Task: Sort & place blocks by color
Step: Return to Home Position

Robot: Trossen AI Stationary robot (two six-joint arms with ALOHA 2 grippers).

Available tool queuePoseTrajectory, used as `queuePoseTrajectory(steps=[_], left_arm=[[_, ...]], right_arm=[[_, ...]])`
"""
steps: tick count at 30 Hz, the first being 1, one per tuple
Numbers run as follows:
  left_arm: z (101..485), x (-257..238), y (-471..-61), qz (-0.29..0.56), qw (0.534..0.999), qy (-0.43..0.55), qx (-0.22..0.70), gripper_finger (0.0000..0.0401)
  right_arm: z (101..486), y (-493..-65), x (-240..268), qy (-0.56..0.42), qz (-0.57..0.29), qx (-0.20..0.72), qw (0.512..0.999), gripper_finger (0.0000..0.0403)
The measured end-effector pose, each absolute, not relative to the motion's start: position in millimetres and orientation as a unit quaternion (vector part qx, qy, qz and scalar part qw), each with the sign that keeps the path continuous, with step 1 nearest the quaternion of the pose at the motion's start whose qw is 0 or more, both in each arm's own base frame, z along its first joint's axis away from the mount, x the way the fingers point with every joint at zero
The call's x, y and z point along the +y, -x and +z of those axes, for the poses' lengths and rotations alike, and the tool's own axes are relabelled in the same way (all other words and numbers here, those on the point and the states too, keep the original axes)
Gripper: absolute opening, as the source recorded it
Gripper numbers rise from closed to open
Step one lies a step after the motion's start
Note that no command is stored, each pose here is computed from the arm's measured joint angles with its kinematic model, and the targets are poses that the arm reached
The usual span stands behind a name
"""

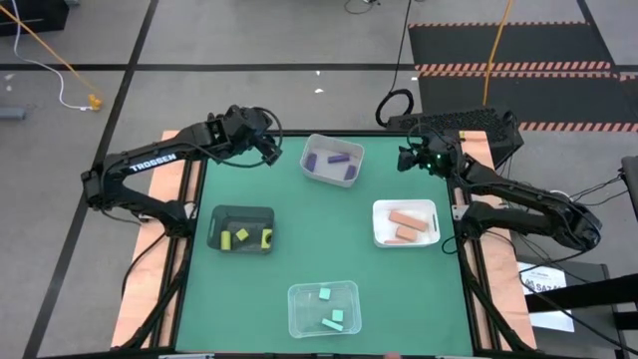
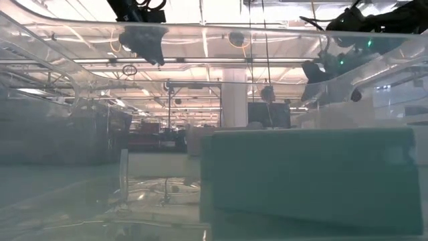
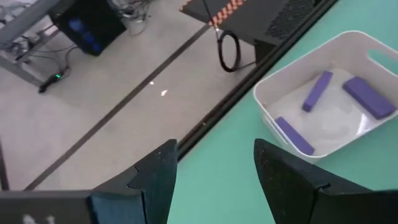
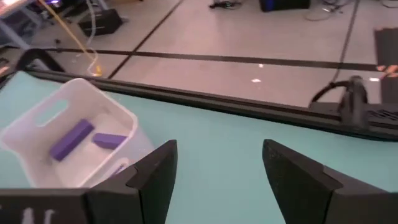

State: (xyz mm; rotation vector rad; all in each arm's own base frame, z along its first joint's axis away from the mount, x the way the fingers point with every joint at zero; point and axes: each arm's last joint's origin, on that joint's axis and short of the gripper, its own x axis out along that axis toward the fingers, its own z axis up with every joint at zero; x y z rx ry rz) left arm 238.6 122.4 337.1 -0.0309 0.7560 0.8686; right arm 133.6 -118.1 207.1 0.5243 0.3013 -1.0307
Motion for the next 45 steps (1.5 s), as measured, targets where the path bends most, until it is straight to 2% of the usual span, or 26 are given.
queuePoseTrajectory(steps=[4, 9, 13, 19, 25, 31, 39, 45], left_arm=[[337, 122, -239, 0.413, 0.838, 0.014, 0.357, 0.0214], [335, 122, -238, 0.381, 0.847, 0.026, 0.369, 0.0214], [336, 120, -227, 0.378, 0.842, 0.057, 0.381, 0.0214], [323, 109, -210, 0.381, 0.838, 0.088, 0.38, 0.0214], [289, 91, -196, 0.38, 0.875, 0.123, 0.274, 0.0214], [258, 80, -183, 0.367, 0.906, 0.122, 0.171, 0.0214], [212, 74, -168, 0.356, 0.926, 0.113, 0.053, 0.0214], [188, 70, -155, 0.349, 0.93, 0.113, -0.02, 0.0214]], right_arm=[[204, -129, -120, -0.254, -0.495, 0.159, 0.816, 0.0226], [199, -128, -117, -0.262, -0.44, 0.203, 0.834, 0.0226], [198, -130, -116, -0.226, -0.394, 0.23, 0.861, 0.0226], [192, -128, -115, -0.187, -0.385, 0.25, 0.869, 0.0226], [179, -126, -111, -0.189, -0.382, 0.258, 0.867, 0.0226], [173, -127, -111, -0.176, -0.38, 0.212, 0.883, 0.0226], [157, -123, -108, -0.179, -0.383, 0.117, 0.898, 0.0226], [150, -119, -105, -0.153, -0.382, 0.091, 0.907, 0.0226]])
